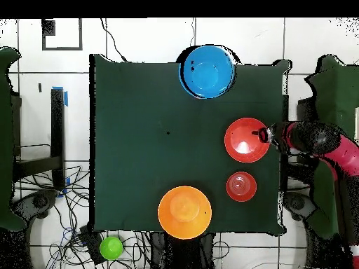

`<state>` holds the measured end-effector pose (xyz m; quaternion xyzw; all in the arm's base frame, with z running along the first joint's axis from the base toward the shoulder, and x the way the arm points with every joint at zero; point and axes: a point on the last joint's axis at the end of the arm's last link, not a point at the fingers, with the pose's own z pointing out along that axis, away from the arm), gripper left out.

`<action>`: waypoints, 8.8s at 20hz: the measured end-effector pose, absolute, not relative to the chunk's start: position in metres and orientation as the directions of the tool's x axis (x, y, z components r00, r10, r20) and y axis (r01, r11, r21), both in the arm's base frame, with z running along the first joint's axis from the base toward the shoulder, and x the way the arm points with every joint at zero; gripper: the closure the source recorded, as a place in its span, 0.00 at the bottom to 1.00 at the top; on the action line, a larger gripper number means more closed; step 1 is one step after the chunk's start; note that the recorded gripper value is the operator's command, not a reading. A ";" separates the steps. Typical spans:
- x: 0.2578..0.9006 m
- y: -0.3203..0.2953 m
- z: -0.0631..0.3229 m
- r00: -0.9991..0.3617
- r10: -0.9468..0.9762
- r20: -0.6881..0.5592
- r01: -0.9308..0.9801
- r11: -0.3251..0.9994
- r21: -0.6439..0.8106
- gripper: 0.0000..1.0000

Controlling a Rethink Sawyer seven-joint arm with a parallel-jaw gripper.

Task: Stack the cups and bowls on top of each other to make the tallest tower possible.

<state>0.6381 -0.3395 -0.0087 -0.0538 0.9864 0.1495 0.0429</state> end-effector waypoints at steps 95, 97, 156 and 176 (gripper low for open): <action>0.617 -0.345 -0.031 -0.960 -0.236 -0.149 -0.271 0.918 0.290 0.00; 0.620 -0.350 -0.023 -0.959 -0.239 -0.153 -0.273 0.922 0.273 0.00; 0.638 -0.391 -0.062 -0.922 -0.286 -0.262 -0.356 0.893 0.276 1.00; 0.634 -0.387 -0.036 -0.919 -0.307 -0.246 -0.373 0.879 0.298 1.00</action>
